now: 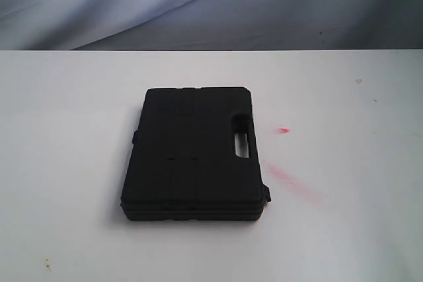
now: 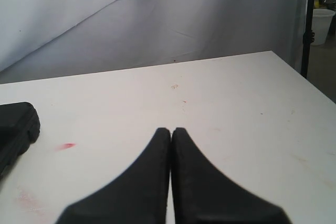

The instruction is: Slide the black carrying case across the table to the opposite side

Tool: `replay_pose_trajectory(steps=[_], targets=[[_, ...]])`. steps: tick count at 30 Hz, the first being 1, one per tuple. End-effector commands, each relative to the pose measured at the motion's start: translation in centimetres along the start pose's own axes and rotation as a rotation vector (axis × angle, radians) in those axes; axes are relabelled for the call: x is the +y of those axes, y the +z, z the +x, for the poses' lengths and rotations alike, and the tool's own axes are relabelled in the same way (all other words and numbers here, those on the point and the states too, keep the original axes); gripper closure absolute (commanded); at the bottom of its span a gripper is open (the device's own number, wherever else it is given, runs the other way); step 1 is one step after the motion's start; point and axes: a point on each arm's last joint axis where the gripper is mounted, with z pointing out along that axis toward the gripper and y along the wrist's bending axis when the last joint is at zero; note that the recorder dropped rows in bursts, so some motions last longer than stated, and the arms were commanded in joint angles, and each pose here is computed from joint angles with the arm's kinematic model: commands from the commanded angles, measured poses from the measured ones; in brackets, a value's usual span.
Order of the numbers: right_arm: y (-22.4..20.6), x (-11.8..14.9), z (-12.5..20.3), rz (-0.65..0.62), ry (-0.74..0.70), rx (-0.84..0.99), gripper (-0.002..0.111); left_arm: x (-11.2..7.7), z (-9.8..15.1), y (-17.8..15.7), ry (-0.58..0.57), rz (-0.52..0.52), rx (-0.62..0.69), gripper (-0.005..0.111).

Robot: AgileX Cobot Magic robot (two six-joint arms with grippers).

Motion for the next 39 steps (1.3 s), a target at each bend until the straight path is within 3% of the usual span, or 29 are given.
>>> replay_pose_trajectory(steps=[1,8,20,29,34,39], targets=[[0.0,-0.1,0.1,0.007,-0.012,0.002,0.108,0.2,1.0,-0.6,0.032,-0.014,-0.08,0.107],[0.0,-0.1,0.1,0.007,-0.012,0.002,0.108,0.5,3.3,-0.8,0.05,-0.037,-0.16,0.107],[0.0,-0.1,0.1,0.007,-0.012,0.002,0.108,0.5,3.0,-1.2,0.099,-0.042,-0.206,0.107],[0.0,-0.1,0.1,0.007,-0.012,0.002,0.108,0.2,4.8,-1.0,0.092,-0.008,-0.004,0.107],[0.0,-0.1,0.1,0.007,-0.012,0.002,0.108,0.2,4.9,-1.0,0.053,-0.007,-0.002,0.107],[0.0,-0.1,0.1,0.007,-0.012,0.002,0.108,0.2,4.9,-1.0,-0.085,0.001,-0.004,0.107]])
